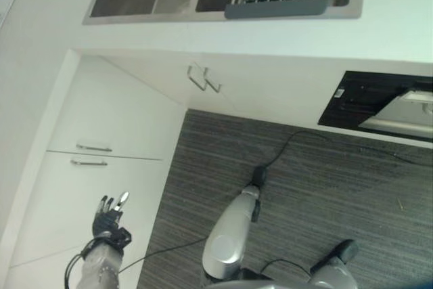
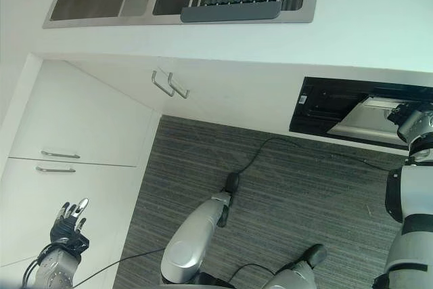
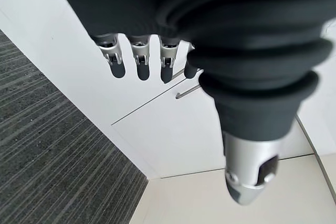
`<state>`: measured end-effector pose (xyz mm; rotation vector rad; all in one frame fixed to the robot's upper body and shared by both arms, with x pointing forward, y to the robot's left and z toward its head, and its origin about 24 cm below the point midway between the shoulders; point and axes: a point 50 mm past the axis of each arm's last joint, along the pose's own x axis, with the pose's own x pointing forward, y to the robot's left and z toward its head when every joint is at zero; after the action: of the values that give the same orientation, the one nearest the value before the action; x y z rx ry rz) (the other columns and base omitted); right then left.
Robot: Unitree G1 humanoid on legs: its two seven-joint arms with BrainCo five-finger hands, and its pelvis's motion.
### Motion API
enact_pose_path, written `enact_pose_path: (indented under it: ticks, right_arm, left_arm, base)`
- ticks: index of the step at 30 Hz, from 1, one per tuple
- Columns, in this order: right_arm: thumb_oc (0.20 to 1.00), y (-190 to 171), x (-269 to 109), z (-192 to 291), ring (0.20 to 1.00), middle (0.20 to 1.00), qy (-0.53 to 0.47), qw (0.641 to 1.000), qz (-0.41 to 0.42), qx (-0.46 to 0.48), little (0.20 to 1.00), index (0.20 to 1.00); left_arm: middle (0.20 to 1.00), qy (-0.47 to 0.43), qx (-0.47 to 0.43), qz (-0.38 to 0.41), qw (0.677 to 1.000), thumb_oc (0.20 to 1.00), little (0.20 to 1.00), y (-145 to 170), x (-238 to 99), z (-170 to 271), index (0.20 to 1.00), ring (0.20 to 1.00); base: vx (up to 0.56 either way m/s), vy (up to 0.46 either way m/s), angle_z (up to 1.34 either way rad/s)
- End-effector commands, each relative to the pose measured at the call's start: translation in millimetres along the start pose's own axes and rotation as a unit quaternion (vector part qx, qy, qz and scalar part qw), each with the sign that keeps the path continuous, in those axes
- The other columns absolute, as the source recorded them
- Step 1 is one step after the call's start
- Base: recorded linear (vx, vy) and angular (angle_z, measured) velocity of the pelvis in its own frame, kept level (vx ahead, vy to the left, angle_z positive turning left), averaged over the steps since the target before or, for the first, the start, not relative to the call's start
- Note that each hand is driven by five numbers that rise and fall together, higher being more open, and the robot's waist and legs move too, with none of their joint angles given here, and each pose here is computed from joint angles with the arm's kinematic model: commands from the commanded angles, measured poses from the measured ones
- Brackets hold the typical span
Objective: Place the dishes in the dishwasher.
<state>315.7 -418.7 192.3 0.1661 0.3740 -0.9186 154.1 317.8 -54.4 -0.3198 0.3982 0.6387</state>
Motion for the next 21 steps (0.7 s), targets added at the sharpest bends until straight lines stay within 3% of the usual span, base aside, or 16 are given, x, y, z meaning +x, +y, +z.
enact_pose_path:
  ticks: [1, 5, 7, 8, 11, 21]
  right_arm:
    - [1.000, 30, -49, 102, 1.000, 1.000, -0.199, 0.971, 0.121, 0.048, 1.000, 1.000]
    - [1.000, 42, -36, 67, 1.000, 1.000, -0.129, 0.968, 0.217, -0.012, 1.000, 1.000]
    - [1.000, 38, -20, 28, 1.000, 1.000, -0.069, 0.958, 0.257, -0.110, 1.000, 1.000]
    - [1.000, 31, -14, 11, 1.000, 1.000, -0.047, 0.949, 0.264, -0.165, 1.000, 1.000]
    - [1.000, 28, -8, -2, 1.000, 1.000, -0.046, 0.942, 0.260, -0.207, 1.000, 1.000]
    - [1.000, 59, -22, -45, 1.000, 1.000, -0.105, 0.923, 0.331, -0.162, 1.000, 1.000]
  left_arm:
    - [1.000, -0.046, 0.041, 0.008, 0.998, 1.000, 1.000, 21, 3, 34, 1.000, 1.000]
    - [1.000, -0.049, 0.044, 0.012, 0.998, 1.000, 1.000, 27, 5, 39, 1.000, 1.000]
    - [1.000, -0.059, 0.045, 0.011, 0.997, 1.000, 1.000, 30, 8, 49, 1.000, 1.000]
    - [1.000, -0.065, 0.048, 0.010, 0.997, 1.000, 1.000, 32, 10, 56, 1.000, 1.000]
    - [1.000, -0.075, 0.049, 0.010, 0.996, 1.000, 1.000, 32, 12, 66, 1.000, 1.000]
    - [1.000, -0.104, 0.024, 0.024, 0.994, 1.000, 1.000, 33, 12, 74, 1.000, 1.000]
  base:
    - [0.00, -0.077, -0.04]
    - [-0.03, -0.080, -0.13]
    - [-0.09, -0.121, -0.13]
    - [-0.10, -0.144, -0.09]
    - [-0.11, -0.049, -0.03]
    - [-0.10, -0.010, -0.05]
